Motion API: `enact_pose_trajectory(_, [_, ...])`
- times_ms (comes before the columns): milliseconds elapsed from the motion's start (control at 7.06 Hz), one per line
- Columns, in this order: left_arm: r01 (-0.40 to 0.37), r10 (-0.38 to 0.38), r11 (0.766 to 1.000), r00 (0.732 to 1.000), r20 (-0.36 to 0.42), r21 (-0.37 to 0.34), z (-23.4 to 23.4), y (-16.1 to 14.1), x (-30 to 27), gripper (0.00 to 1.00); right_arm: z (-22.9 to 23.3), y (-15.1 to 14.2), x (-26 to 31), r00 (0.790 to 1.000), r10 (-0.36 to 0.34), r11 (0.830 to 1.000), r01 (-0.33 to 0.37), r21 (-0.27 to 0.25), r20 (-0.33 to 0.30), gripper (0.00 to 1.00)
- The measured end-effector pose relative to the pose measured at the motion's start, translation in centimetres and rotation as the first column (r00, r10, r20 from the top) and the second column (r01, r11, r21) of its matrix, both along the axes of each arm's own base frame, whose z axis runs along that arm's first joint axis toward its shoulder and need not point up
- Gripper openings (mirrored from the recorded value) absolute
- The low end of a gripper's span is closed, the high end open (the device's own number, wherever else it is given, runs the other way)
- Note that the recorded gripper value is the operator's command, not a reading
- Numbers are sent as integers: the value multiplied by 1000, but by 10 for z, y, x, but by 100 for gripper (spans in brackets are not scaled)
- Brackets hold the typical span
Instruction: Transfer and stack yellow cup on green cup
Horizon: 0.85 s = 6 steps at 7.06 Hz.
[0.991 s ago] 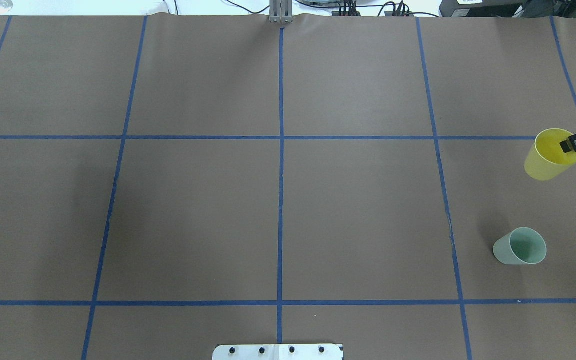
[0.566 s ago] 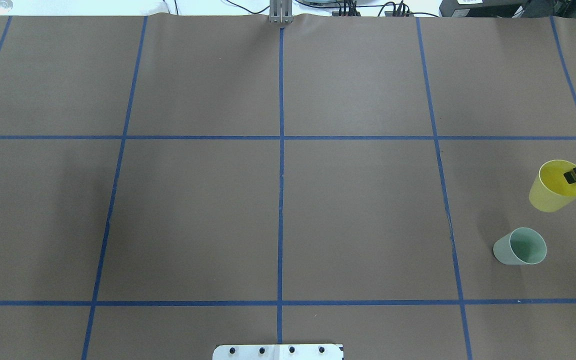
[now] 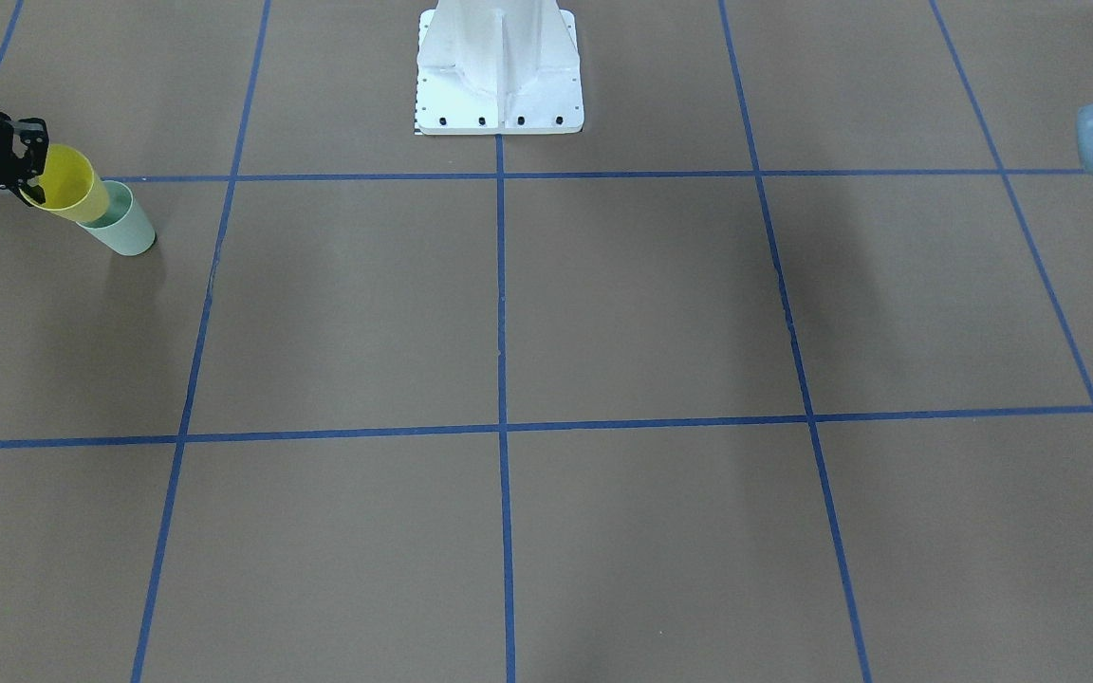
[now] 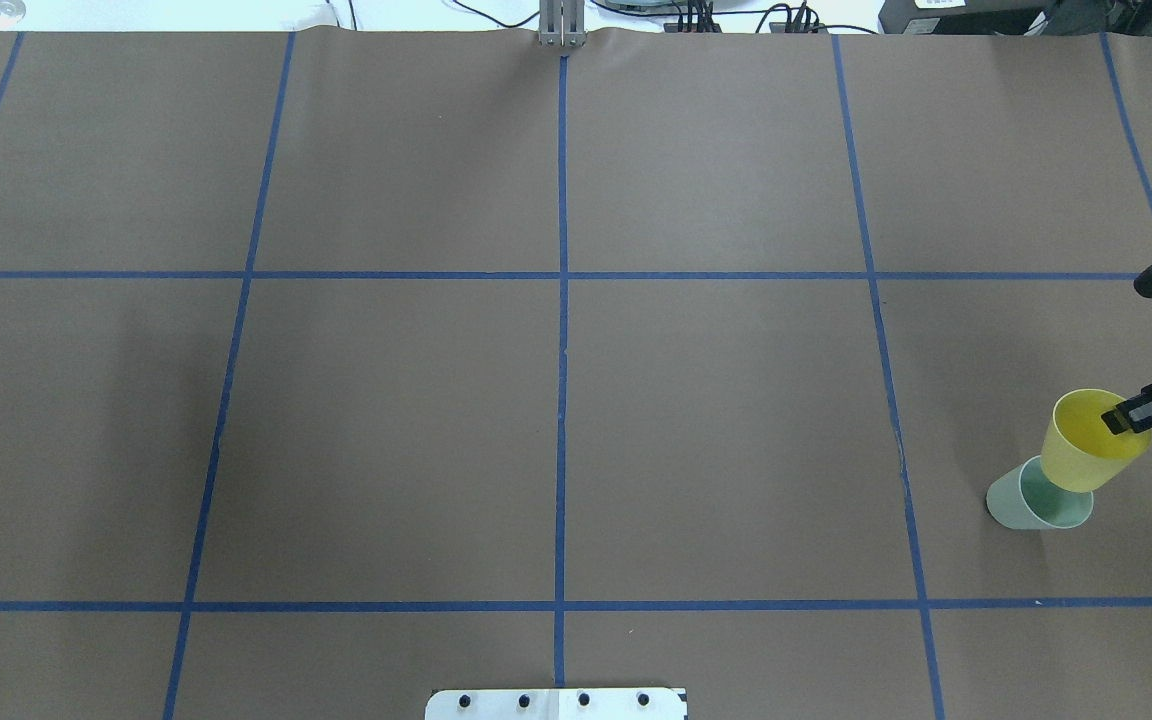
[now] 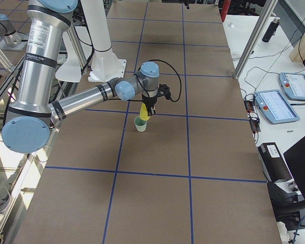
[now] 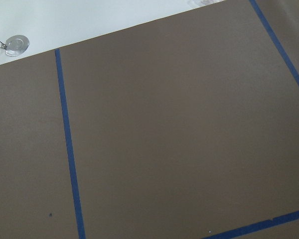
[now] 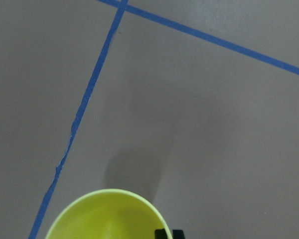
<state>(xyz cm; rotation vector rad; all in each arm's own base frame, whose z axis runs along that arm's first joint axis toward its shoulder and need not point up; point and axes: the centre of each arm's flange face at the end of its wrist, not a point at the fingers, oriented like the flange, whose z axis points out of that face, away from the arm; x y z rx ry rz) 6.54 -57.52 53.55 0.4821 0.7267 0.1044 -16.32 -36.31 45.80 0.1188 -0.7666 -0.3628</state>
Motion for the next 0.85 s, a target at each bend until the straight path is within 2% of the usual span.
enact_pose_trajectory(849, [2, -2, 1000, 1000, -1, 1, -1, 0, -1, 100, 14, 2, -14, 999, -34, 999, 33, -32, -10, 0])
